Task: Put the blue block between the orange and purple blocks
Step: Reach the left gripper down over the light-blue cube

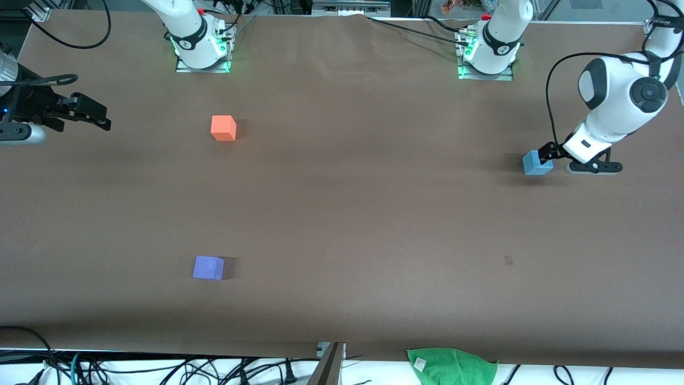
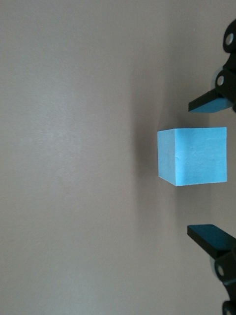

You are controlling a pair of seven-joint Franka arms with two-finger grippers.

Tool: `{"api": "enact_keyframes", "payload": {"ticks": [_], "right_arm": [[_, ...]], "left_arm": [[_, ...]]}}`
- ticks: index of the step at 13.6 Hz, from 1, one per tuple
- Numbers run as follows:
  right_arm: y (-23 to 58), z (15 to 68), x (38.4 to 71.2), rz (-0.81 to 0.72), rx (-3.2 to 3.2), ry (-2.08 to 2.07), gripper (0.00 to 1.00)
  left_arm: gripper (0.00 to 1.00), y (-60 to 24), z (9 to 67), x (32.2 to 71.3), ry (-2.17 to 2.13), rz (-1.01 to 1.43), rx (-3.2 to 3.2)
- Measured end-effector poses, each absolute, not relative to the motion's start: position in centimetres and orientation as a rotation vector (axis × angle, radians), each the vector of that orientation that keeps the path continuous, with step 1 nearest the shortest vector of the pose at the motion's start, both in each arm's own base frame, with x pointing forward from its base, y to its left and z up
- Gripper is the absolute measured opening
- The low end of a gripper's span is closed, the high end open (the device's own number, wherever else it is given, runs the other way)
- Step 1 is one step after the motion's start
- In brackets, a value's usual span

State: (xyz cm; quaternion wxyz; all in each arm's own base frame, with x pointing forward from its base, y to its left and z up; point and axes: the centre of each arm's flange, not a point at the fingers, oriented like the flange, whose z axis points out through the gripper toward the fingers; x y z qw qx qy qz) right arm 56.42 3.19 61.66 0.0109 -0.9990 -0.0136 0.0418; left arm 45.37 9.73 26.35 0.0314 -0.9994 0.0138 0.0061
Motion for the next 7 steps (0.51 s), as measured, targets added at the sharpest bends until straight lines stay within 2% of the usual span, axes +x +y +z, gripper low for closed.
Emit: {"api": "enact_keyframes", "payload": {"ticks": [7], "right_arm": [[3.2, 61.7, 56.4, 0.13, -3.117, -0.043, 1.0]], "left_arm": [[1.0, 9.1, 20.2, 43.7, 0.057, 0.07, -3.104]]}}
